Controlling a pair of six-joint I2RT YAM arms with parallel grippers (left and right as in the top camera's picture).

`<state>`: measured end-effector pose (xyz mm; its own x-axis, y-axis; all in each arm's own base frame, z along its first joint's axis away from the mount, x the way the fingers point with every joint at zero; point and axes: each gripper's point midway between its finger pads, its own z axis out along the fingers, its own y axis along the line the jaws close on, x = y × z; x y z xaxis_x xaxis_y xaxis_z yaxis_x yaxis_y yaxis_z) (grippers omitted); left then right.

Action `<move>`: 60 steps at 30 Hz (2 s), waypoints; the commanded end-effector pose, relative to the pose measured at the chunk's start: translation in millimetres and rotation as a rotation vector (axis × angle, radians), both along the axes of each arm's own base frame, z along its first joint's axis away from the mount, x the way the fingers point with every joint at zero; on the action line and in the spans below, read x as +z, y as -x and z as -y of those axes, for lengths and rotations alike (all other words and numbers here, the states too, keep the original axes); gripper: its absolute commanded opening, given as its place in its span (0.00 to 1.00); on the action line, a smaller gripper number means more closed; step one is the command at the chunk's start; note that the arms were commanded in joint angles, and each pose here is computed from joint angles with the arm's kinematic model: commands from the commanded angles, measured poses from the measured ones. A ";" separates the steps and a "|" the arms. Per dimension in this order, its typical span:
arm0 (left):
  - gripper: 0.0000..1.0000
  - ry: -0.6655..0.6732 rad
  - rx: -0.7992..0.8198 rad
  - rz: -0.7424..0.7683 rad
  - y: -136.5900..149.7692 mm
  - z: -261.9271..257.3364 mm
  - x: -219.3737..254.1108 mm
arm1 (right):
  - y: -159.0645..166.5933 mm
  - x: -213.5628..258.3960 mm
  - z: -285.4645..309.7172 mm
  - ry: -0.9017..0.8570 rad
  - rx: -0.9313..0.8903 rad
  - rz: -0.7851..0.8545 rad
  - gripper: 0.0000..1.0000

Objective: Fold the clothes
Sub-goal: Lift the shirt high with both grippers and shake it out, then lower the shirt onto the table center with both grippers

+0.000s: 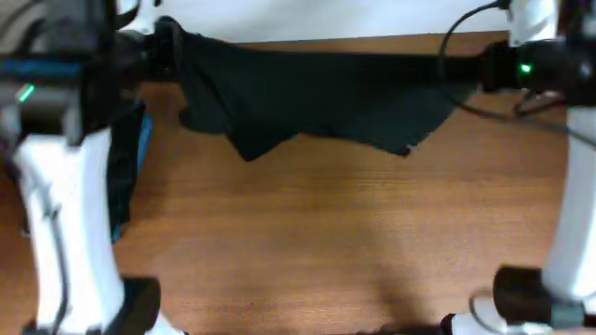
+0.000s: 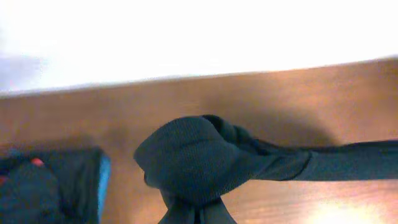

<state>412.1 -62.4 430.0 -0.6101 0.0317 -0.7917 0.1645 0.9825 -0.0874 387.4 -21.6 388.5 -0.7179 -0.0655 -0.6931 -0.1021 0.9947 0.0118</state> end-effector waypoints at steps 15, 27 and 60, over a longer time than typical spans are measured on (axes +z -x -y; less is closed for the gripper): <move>0.00 -0.010 0.033 0.252 70.9 -18.7 85.2 | 30.3 38.8 9.6 0.055 -0.045 0.109 0.04; 0.00 -0.025 0.031 0.077 -129.9 -2.8 -58.1 | -120.4 -88.7 25.1 0.029 -0.019 -0.039 0.04; 0.00 -0.095 -0.276 -1.272 109.5 54.8 -342.0 | 97.5 -283.2 6.2 -0.055 -0.047 -1.126 0.06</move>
<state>320.5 -114.8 92.1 -0.9113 0.2856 0.2968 0.2279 0.9498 -0.2142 307.2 -24.4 113.5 -0.9542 -0.0275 0.2980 0.0139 0.9906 0.1359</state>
